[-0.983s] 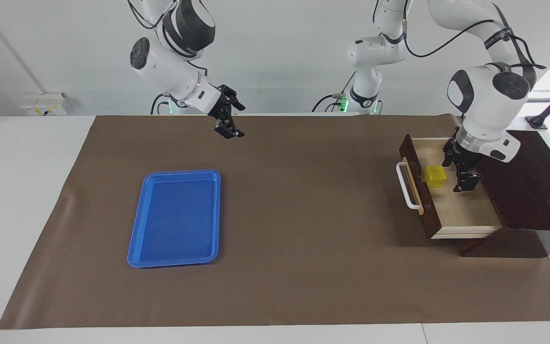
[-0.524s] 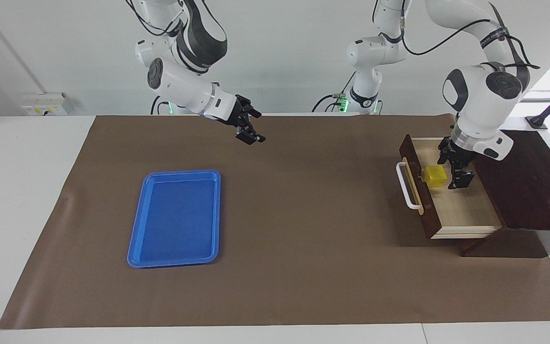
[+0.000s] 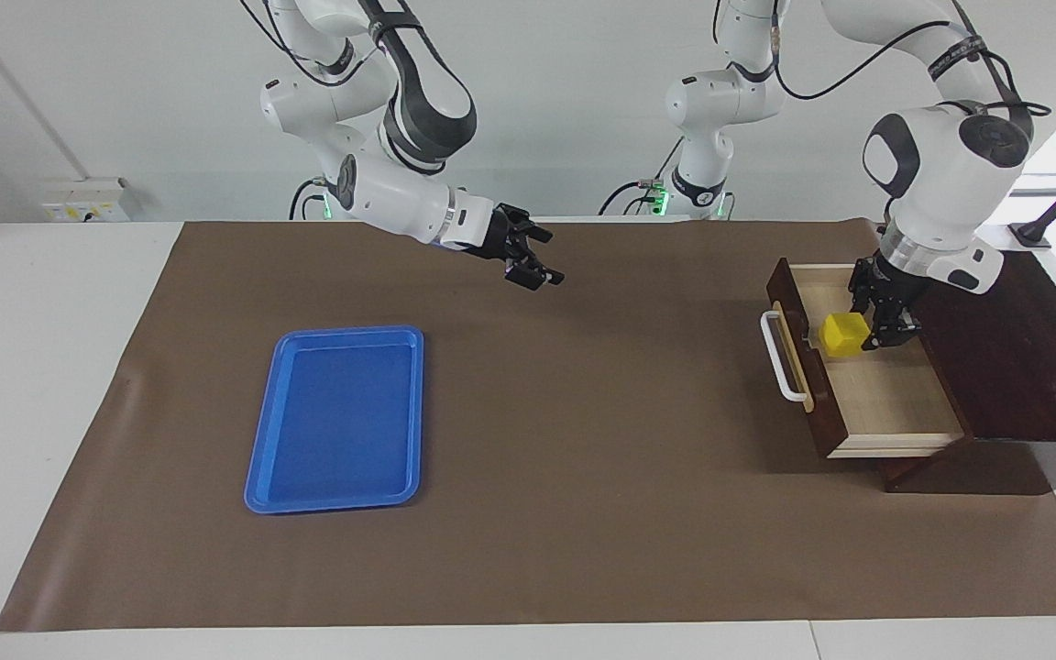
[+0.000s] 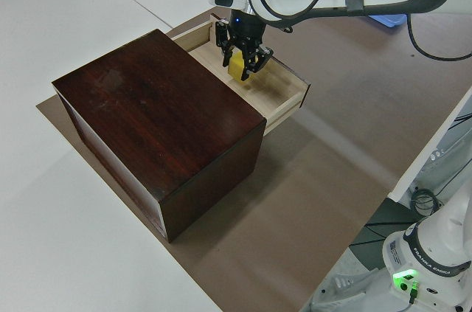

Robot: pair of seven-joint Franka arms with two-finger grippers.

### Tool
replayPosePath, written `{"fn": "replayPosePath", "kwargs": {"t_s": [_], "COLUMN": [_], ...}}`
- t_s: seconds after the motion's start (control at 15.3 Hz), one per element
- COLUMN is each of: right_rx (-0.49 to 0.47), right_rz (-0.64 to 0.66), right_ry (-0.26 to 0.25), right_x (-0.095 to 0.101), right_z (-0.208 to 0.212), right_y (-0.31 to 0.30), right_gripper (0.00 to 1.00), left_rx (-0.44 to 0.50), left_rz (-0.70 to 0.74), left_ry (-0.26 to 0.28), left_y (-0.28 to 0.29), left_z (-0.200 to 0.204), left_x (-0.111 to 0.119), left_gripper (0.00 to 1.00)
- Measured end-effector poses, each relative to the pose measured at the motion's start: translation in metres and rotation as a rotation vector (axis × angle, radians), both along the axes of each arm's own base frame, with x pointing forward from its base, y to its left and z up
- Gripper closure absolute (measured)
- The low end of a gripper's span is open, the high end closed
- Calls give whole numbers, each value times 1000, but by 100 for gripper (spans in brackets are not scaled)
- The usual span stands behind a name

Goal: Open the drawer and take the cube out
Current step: 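Grasp the yellow cube in the drawer with the left gripper, then carry the cube toward the right gripper while the right gripper grasps it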

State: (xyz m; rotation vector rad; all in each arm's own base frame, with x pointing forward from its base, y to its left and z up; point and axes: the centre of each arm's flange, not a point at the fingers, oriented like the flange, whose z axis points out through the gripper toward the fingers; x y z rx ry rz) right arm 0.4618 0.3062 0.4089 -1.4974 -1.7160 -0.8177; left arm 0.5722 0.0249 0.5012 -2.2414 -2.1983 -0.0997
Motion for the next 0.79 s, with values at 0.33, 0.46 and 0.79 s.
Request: {"fn": "replayPosePath", "kwargs": {"t_s": [0.33,0.46,0.79], "right_rx": [-4,-58,-93], "right_rz": [-18,-28,-49], "right_ry": [48,62,37], "right_x": [27,39,53], "right_z": [-8,4,3], "right_y": [36,54,81], "right_gripper": [0,0,0], "left_rx": [-46,-46,-29], "left_rz": [55,66,118], "left_ry": [13,35,74], "left_y": [-64,-123,-234], "left_z": [78,70,29], "left_x": [5,-1,-43], "left_gripper": [45,45,45]}}
